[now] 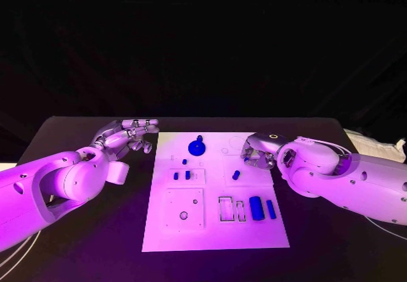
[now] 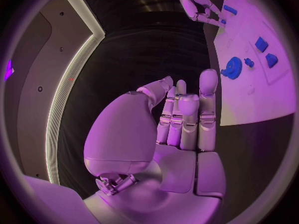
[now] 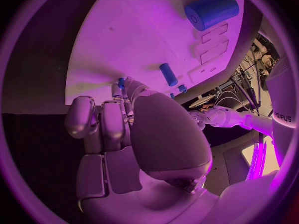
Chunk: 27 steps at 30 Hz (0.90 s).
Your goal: Assemble the parts on the task board
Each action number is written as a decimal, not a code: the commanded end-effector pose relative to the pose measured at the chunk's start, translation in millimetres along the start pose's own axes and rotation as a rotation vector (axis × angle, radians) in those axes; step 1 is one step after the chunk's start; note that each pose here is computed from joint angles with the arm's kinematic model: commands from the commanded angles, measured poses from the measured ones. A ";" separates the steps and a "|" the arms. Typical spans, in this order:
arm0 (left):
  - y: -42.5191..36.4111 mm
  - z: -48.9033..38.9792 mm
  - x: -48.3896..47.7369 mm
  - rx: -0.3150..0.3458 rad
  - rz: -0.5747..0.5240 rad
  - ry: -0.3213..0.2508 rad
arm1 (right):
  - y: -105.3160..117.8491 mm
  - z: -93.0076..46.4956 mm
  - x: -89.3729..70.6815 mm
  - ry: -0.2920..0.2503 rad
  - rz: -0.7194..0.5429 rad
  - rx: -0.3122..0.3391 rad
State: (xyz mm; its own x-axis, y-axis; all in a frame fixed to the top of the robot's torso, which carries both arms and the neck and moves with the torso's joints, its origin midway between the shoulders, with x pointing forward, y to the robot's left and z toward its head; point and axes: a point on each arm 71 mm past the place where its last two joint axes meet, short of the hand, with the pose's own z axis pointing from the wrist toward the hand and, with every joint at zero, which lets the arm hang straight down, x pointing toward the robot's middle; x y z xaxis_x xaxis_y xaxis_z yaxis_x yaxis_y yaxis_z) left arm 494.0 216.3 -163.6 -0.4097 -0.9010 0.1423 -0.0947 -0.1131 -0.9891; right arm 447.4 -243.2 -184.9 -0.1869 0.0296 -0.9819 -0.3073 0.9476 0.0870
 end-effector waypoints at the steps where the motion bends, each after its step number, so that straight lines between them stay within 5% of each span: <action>1: -0.4 0.4 2.9 0.010 -0.004 0.019 | 1.0 -0.3 7.0 0.061 -0.025 0.006; 27: 1.0 0.4 4.6 0.005 -0.003 0.029 | 8.3 0.2 13.6 0.037 -0.094 0.012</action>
State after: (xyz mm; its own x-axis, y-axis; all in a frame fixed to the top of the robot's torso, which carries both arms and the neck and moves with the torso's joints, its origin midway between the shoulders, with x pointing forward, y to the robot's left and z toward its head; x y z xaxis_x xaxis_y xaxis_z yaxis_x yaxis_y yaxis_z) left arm 493.5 215.2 -164.9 -0.4139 -0.8990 0.1431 -0.0982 -0.1122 -0.9888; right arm 446.6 -236.0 -187.6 -0.1581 -0.0400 -0.9866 -0.3114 0.9502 0.0113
